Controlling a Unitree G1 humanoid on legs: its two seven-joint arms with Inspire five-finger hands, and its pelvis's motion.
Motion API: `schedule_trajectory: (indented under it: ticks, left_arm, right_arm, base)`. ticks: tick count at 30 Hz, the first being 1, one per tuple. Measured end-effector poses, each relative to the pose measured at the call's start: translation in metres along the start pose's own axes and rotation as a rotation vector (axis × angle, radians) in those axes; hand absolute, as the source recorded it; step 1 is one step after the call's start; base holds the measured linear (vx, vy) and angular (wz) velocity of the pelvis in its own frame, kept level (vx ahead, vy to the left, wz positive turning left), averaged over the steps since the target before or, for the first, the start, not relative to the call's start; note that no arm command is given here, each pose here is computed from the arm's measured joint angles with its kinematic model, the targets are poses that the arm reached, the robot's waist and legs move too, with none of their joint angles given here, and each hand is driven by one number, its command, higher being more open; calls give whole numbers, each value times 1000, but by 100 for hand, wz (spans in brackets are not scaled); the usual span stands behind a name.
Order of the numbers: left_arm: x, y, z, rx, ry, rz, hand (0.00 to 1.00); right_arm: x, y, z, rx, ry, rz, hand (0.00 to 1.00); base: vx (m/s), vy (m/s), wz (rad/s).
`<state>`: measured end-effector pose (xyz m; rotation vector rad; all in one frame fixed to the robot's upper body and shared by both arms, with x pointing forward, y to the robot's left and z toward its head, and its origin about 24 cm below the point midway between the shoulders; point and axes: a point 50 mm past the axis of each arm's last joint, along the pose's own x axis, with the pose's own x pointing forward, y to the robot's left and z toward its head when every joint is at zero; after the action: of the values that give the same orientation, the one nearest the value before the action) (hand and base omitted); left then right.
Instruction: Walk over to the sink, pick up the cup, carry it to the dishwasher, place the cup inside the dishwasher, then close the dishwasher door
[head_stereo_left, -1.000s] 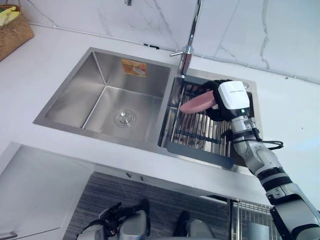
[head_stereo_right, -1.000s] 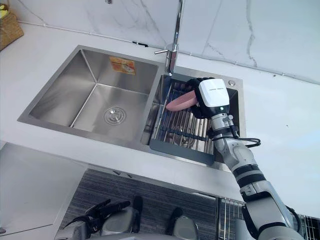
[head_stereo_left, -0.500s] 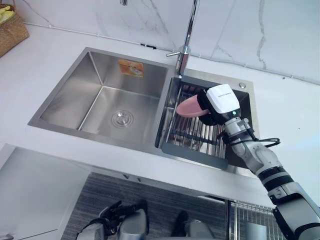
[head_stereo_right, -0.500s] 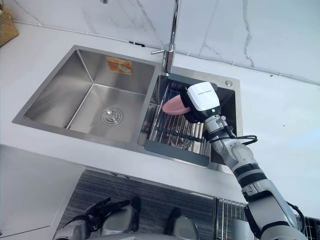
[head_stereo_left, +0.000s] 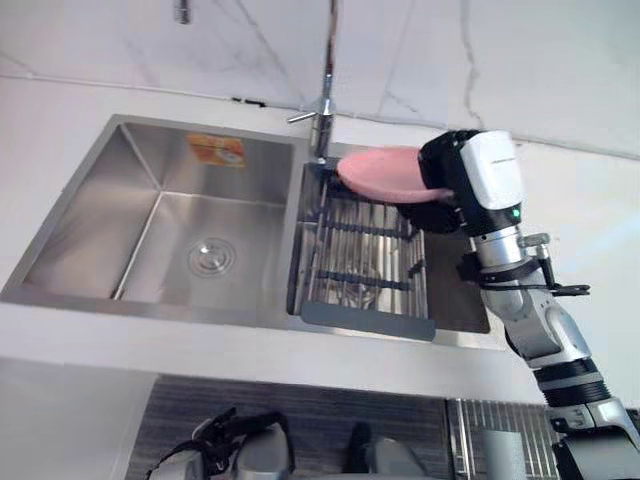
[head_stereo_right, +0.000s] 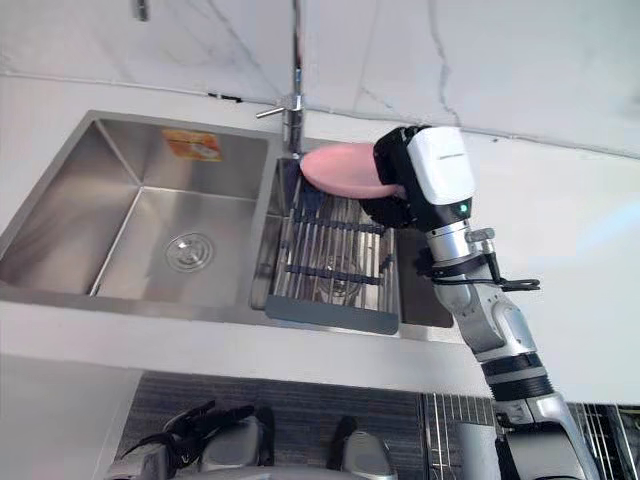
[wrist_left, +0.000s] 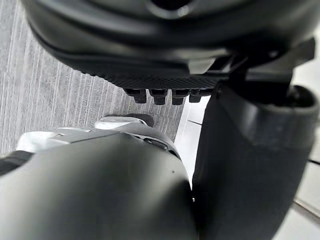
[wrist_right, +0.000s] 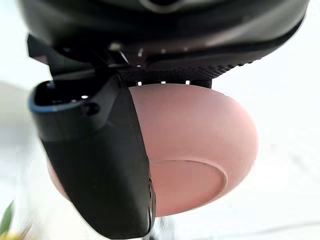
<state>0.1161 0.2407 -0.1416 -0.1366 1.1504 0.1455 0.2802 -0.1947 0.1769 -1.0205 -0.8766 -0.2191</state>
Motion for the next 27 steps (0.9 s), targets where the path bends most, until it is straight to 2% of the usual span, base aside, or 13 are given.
schedule_trajectory:
  ticks: [11,23,27]
  left_arm:
    - [1,2,-13,-1,54,11,100]
    - [0,-5,-38,-25,111,-5,100]
    - [0,-7,-41,-7,127,-6,100]
  right_arm:
    - [-15,4,22,224,33,-134,0]
    - [-31,-23,14,173,88,-331,0]
    - [-35,-49,-3,76,130,-471,0]
  base:
    - [22,21,-41]
    - [-27,3,-7]
    - [-40,-7,22]
